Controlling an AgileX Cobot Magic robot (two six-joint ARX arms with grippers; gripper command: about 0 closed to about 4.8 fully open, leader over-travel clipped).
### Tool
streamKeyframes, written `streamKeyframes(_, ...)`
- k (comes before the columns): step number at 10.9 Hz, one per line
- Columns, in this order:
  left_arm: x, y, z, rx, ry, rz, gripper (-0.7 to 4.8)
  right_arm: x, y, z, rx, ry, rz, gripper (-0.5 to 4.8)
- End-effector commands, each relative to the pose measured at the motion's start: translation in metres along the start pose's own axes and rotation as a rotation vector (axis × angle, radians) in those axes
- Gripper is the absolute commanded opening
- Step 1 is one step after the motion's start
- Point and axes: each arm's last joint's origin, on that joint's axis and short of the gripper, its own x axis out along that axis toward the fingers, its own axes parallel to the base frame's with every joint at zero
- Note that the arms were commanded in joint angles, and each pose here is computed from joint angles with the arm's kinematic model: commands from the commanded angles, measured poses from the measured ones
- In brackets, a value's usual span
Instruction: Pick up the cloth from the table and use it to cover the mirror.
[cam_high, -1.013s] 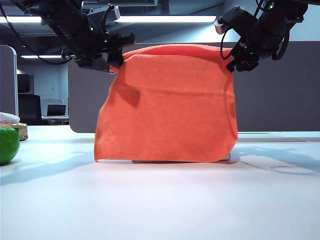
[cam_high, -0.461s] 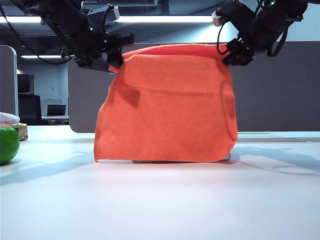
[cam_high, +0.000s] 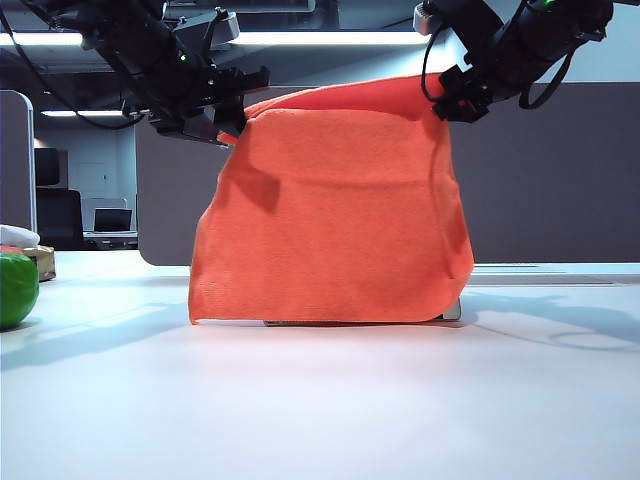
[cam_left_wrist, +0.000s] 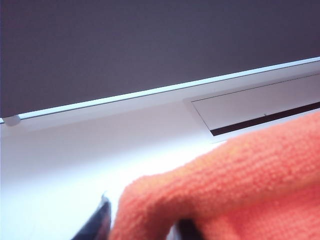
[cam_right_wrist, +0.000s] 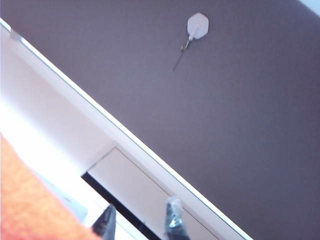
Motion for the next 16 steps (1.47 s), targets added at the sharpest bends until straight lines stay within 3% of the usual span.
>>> streamKeyframes(1,-0.001,-0.002,0.004,0.005,-0.02,-0.038,1.61,-0.002,-0.006,0.013,0.037,-0.126,-0.012,1.25)
streamKeyframes(2,-0.001,-0.002,0.004,0.005,-0.02,-0.048,1.61,-0.002,-0.006,0.014,0.037,-0.13,-0.015,1.17)
streamKeyframes(3,-0.001,-0.002,0.004,0.005,-0.022,-0.05,1.47,-0.002,-0.006,0.013,0.051,-0.126,-0.013,-0.04)
streamKeyframes(4,-0.001,-0.002,0.005,0.005,-0.032,-0.05,1.44,-0.002,-0.006,0.013,0.052,-0.123,-0.017,-0.04)
streamKeyframes(5,-0.001,-0.002,0.006,0.006,-0.045,-0.051,0.73,-0.002,-0.009,0.01,0.053,-0.113,-0.023,-0.04)
streamKeyframes(7,-0.001,-0.003,0.01,0.008,-0.085,-0.074,-0.06,-0.003,-0.018,0.003,0.064,-0.076,-0.058,-0.04)
streamKeyframes(12,0.007,-0.004,0.004,0.004,-0.069,-0.119,-0.06,-0.002,-0.022,-0.002,0.091,-0.063,-0.072,-0.04)
streamKeyframes(13,0.009,-0.004,0.002,-0.008,-0.062,-0.12,-0.06,-0.008,-0.035,-0.008,0.112,-0.007,-0.119,-0.01)
streamKeyframes(14,0.009,-0.004,0.002,-0.008,-0.062,-0.12,-0.06,-0.027,-0.043,-0.002,0.136,0.007,-0.027,0.54)
streamKeyframes(15,0.009,-0.004,0.002,-0.018,-0.063,-0.12,-0.06,-0.045,-0.044,0.011,0.14,-0.038,0.084,0.55)
streamKeyframes(16,0.009,-0.004,0.002,-0.018,-0.063,-0.12,-0.06,-0.059,-0.044,0.023,0.143,-0.082,0.155,0.97)
